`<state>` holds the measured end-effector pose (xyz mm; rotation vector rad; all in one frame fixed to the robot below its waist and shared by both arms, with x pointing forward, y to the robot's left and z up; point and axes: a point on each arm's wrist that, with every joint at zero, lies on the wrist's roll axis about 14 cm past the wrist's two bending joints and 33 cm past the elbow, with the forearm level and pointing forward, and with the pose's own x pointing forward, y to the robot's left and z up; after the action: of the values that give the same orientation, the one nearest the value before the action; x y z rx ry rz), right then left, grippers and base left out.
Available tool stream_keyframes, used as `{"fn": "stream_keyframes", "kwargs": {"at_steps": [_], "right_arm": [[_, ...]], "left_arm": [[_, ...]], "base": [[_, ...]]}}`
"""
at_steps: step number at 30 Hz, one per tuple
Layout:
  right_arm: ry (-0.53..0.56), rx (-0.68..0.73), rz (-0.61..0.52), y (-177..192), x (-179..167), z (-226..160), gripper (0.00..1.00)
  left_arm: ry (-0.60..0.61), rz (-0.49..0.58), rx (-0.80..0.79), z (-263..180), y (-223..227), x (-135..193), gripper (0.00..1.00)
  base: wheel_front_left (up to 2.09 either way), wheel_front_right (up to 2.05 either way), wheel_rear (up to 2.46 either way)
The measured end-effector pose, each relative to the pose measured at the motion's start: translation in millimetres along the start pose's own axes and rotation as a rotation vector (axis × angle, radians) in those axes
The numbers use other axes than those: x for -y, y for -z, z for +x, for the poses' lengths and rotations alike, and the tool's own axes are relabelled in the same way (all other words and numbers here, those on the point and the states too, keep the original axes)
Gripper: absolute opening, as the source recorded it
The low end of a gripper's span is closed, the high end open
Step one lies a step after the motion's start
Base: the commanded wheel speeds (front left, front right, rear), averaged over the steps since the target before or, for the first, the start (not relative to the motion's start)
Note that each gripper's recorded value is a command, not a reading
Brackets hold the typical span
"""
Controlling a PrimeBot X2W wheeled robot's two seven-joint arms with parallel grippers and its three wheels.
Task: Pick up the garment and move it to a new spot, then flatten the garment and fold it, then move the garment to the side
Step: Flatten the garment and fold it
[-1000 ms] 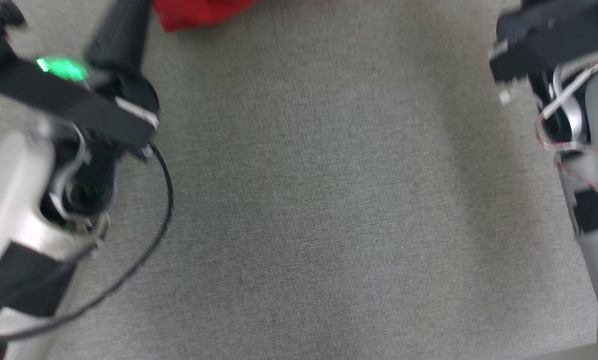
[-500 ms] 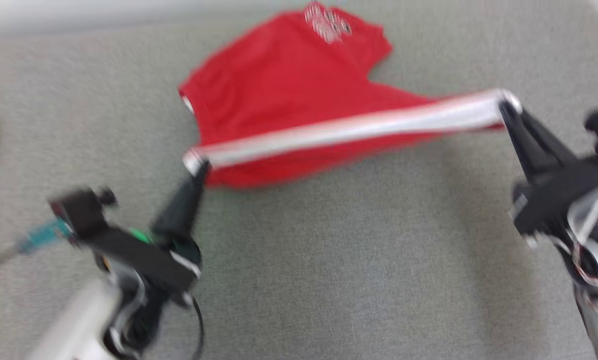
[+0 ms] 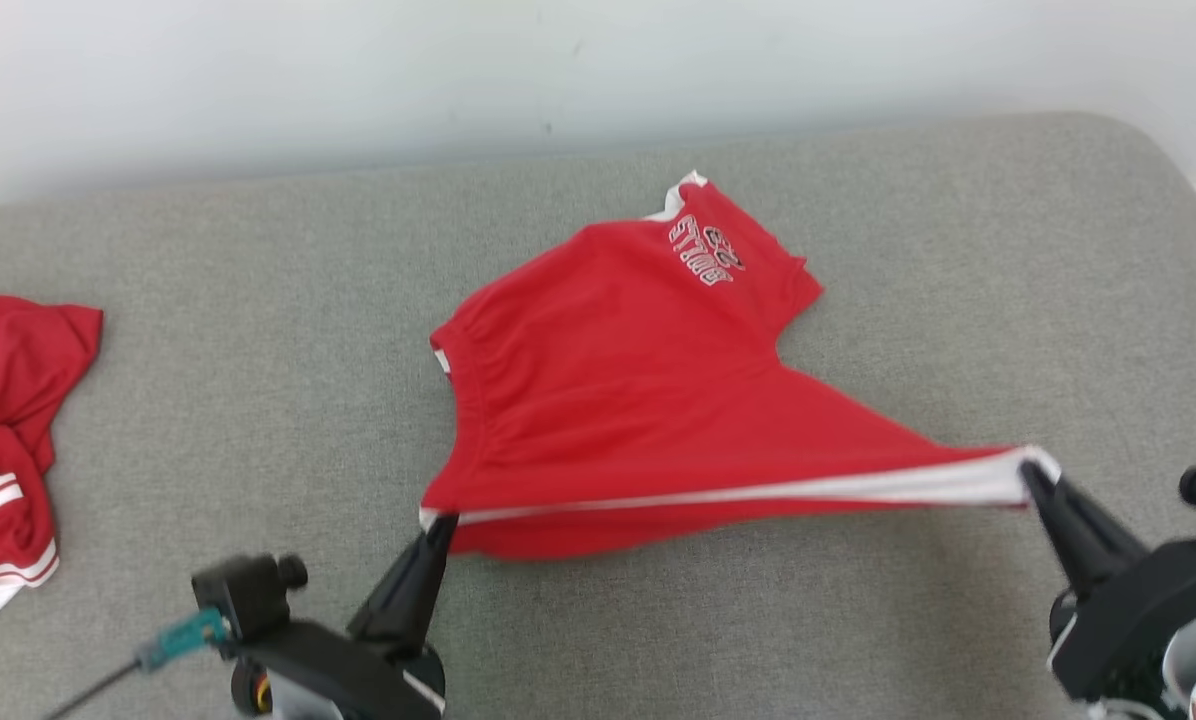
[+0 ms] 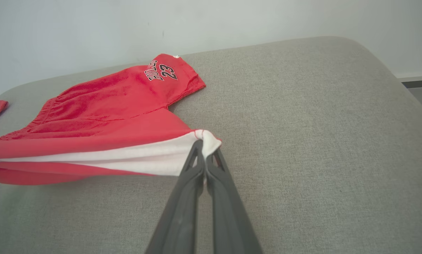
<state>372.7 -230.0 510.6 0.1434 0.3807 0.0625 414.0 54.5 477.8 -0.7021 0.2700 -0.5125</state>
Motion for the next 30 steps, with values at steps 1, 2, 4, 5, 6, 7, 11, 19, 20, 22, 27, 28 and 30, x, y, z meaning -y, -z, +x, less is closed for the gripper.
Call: {"fn": "stream_keyframes", "kwargs": {"at_steps": [1,2,4,5,6,7,11,19,20,22,27,28,30], "right_arm": [[-0.002,-0.011,0.005,4,-1,-3,0.0],[-0.001,-0.025,0.011,8,-2,-6,0.0],[-0.001,-0.07,0.02,21,-4,-14,0.0],[0.003,-0.092,0.022,28,-4,-18,0.0],[0.007,-0.111,0.028,34,-4,-21,0.0],[0.009,-0.13,0.03,39,-3,-23,0.0],[0.008,-0.225,0.052,66,-7,-37,0.0],[-0.037,-0.428,0.076,108,-23,-67,0.0],[-0.041,-0.451,0.076,112,-24,-70,0.0],[-0.051,-0.493,0.079,119,-26,-78,0.0],[-0.058,-0.568,0.089,128,-25,-95,0.0],[-0.058,-0.568,0.089,128,-25,-95,0.0],[-0.053,-0.595,0.094,132,-23,-102,0.0]], "left_arm": [[-0.015,0.004,-0.006,-3,3,-2,0.0],[-0.031,0.008,-0.01,-7,7,-5,0.0],[-0.056,0.016,-0.032,-15,17,-9,0.0],[-0.071,0.021,-0.036,-20,21,-11,0.0],[-0.082,0.025,-0.043,-24,24,-13,0.0],[-0.093,0.025,-0.048,-28,27,-14,0.0],[-0.132,0.015,-0.065,-46,41,-18,0.0],[-0.164,0.035,-0.147,-71,65,-19,0.0],[-0.166,0.046,-0.161,-73,67,-19,0.0],[-0.171,0.069,-0.206,-79,75,-21,0.0],[-0.201,0.119,-0.334,-97,94,-28,0.0],[-0.201,0.119,-0.334,-97,94,-28,0.0],[-0.213,0.127,-0.383,-105,101,-30,0.0]], "base": [[0.0,0.0,0.0],[0.0,0.0,0.0],[0.0,0.0,0.0],[0.0,0.0,0.0],[0.0,0.0,0.0],[0.0,0.0,0.0],[0.0,0.0,0.0],[0.0,0.0,0.0],[0.0,0.0,0.0],[0.0,0.0,0.0],[0.0,0.0,0.0],[0.0,0.0,0.0],[0.0,0.0,0.0]]}}
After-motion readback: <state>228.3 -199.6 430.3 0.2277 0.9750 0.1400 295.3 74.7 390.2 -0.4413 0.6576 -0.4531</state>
